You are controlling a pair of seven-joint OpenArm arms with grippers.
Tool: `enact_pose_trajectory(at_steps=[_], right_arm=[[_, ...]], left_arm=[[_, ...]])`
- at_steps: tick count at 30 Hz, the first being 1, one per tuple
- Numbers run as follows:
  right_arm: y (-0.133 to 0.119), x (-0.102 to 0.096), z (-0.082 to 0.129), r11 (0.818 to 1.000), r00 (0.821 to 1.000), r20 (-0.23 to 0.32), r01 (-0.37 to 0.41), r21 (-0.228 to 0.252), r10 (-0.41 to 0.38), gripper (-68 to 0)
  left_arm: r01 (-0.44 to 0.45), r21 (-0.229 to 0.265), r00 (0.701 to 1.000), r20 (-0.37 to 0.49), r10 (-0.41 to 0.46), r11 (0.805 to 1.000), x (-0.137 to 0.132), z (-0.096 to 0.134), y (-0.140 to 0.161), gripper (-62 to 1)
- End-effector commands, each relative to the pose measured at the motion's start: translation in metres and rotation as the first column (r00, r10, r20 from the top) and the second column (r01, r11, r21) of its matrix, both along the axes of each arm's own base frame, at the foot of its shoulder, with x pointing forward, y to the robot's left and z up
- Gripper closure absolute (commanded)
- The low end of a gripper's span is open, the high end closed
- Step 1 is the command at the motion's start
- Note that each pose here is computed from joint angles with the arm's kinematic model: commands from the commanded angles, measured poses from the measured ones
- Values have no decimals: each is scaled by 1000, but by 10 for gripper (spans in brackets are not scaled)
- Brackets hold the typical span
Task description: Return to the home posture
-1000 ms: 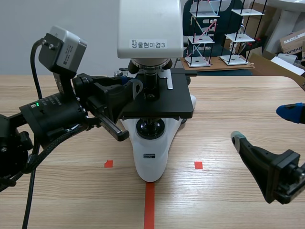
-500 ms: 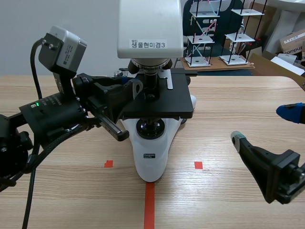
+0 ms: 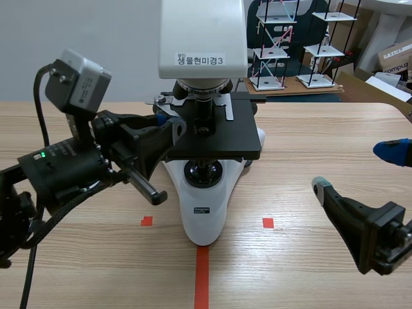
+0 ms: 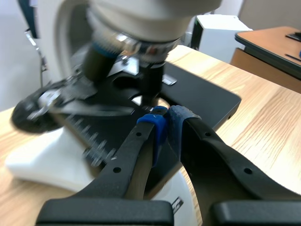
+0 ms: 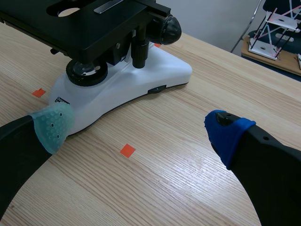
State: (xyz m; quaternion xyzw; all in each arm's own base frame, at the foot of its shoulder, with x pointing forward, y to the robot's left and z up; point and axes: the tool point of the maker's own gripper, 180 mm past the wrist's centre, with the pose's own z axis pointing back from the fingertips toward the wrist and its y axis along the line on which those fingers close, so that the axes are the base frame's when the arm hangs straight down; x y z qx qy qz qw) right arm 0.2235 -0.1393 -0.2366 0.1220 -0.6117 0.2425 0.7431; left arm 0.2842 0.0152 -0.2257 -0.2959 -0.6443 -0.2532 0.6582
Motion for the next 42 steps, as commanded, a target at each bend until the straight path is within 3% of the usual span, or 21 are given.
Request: enact_pose_trajectory(at_steps=[1, 7, 11, 22, 25, 30, 32, 35, 42], right_arm=[[1, 4, 8, 1000, 999, 32, -6, 9, 6, -604], [1, 4, 8, 1000, 999, 32, -6, 9, 6, -604], [1, 4, 8, 1000, 999, 32, -6, 9, 6, -604], [1, 4, 8, 1000, 999, 32, -6, 9, 6, -604], [1, 4, 8, 1000, 999, 32, -6, 9, 6, -604], [1, 4, 8, 1000, 999, 32, -6, 9, 6, -604], [1, 4, 8, 1000, 999, 32, -6, 9, 6, -604], [1, 4, 8, 1000, 999, 32, -6, 9, 6, -604], [1, 4, 8, 1000, 999, 32, -6, 9, 6, -604]], left_arm=[[-29, -11, 999, 16, 29, 1000, -1, 7, 12, -17], [-64, -28, 997, 34, 65, 998, -22, 13, 37, -17], [-85, 17, 996, 39, 85, 996, -39, 9, 49, -17], [-141, 59, 990, 40, 139, 988, -93, 3, 81, -18], [-142, 78, 989, 43, 139, 987, -108, 0, 88, -119], [-177, 58, 982, 74, 173, 982, -121, 9, 102, -451], [-228, 56, 970, 100, 221, 972, -121, 14, 112, -557], [-268, 81, 959, 114, 258, 960, -122, 12, 120, -598], [-272, 86, 958, 113, 262, 958, -122, 12, 121, -598]])
